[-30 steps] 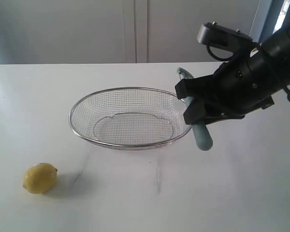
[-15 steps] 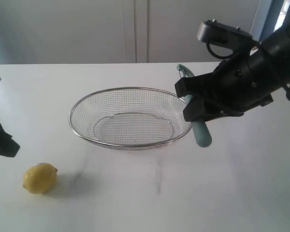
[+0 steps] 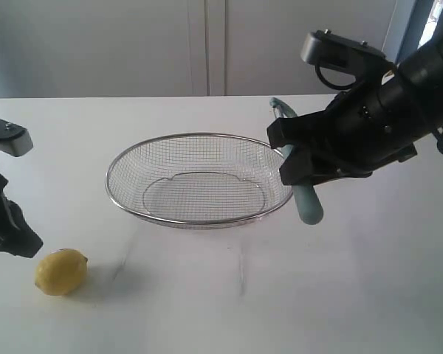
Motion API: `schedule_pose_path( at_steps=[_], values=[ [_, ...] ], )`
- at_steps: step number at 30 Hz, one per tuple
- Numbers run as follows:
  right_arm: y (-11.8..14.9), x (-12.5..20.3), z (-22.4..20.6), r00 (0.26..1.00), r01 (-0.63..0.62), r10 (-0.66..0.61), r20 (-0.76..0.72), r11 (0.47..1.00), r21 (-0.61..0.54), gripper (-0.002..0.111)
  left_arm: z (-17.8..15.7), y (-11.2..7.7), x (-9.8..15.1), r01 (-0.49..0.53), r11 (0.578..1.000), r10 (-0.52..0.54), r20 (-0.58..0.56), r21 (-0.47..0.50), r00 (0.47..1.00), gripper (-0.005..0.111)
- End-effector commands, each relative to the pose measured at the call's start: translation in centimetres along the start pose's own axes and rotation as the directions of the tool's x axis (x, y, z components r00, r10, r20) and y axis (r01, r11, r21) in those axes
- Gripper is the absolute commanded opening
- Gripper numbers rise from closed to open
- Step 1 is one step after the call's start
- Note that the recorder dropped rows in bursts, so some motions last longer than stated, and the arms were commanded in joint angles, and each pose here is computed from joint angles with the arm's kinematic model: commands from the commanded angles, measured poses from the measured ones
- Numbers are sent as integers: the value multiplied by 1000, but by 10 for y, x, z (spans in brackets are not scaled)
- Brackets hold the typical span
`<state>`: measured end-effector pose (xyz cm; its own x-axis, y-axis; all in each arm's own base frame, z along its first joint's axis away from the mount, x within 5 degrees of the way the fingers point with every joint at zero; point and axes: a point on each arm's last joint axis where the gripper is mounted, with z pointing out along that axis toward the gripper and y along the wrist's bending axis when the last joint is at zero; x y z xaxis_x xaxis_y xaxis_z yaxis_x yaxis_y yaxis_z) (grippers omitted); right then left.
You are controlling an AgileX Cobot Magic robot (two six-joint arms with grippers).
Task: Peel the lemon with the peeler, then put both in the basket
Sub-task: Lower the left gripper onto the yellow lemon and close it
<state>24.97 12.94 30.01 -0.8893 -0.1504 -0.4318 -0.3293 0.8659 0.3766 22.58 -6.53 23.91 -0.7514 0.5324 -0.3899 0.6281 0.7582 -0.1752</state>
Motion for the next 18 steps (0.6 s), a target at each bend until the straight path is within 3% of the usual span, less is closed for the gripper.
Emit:
schedule_pose_path(
  at_steps=[1, 5, 11, 18],
  values=[
    [0, -4, -3, 1000, 10, -10, 29, 1000, 0, 0, -1, -3, 0, -44, 999, 44, -10, 18, 999, 36],
    [0, -4, -3, 1000, 10, -10, 29, 1000, 0, 0, 3, -8, 0, -118, 993, 118, -60, -11, 991, 40],
    [0, -4, -3, 1000, 10, -10, 29, 1000, 0, 0, 8, -15, -4, -203, 970, 188, -122, -133, 975, 42],
    [0, -4, -3, 999, 10, -10, 31, 1000, 0, 0, 15, -13, -10, -205, 968, 194, -92, -147, 977, 74]
  ],
)
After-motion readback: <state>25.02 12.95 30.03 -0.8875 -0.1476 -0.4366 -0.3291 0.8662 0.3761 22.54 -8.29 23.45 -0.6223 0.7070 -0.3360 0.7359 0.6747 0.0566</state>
